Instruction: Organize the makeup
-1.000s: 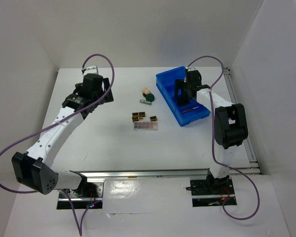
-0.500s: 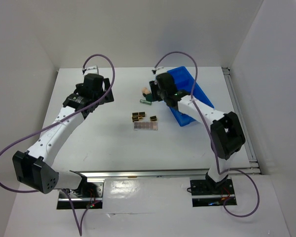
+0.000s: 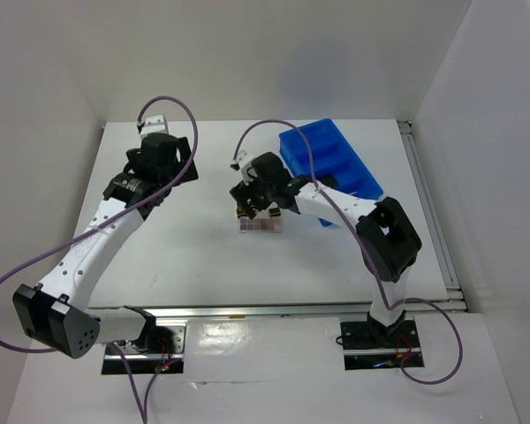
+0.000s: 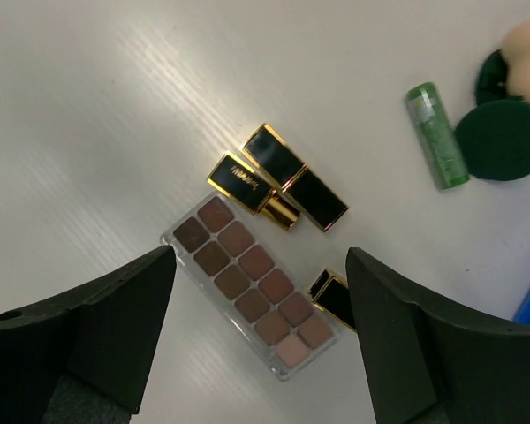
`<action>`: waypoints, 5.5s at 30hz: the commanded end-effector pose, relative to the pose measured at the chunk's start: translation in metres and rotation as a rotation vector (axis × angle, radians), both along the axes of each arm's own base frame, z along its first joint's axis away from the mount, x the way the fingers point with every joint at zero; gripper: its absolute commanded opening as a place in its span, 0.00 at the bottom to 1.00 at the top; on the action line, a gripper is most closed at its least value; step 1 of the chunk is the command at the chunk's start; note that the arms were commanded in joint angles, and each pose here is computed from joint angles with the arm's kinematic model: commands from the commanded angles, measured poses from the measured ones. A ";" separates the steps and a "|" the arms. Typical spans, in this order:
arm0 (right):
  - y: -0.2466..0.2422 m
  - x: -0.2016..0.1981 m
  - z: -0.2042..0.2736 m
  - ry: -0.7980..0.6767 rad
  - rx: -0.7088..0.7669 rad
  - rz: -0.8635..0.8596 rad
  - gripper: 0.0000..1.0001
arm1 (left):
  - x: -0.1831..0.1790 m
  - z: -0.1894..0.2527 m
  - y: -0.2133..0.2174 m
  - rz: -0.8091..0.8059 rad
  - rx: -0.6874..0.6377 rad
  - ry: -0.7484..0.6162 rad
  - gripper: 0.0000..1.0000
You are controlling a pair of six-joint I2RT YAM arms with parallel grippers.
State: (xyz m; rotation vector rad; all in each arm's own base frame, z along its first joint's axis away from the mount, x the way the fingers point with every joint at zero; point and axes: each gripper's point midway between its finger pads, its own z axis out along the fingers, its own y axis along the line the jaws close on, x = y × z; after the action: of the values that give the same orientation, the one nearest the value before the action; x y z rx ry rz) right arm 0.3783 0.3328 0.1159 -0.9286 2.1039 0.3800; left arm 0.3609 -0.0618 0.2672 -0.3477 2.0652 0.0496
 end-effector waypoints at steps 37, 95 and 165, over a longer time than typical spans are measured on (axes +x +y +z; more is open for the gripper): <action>0.003 -0.051 -0.116 0.111 -0.225 0.270 0.88 | 0.001 0.011 0.012 0.076 -0.028 -0.003 1.00; -0.079 0.010 0.091 -0.134 0.139 -0.344 0.37 | 0.004 0.016 0.006 0.045 -0.069 -0.036 1.00; -0.157 0.082 0.122 -0.042 0.649 -0.789 0.41 | 0.009 -0.067 -0.093 -0.461 -0.145 0.217 0.73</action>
State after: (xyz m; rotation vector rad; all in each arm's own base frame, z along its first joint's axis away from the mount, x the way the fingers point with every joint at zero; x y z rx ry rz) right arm 0.4693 0.1438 0.2056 0.6393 1.9131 0.5741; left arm 0.3691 -0.1191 0.2060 -0.0836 2.3104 -0.2167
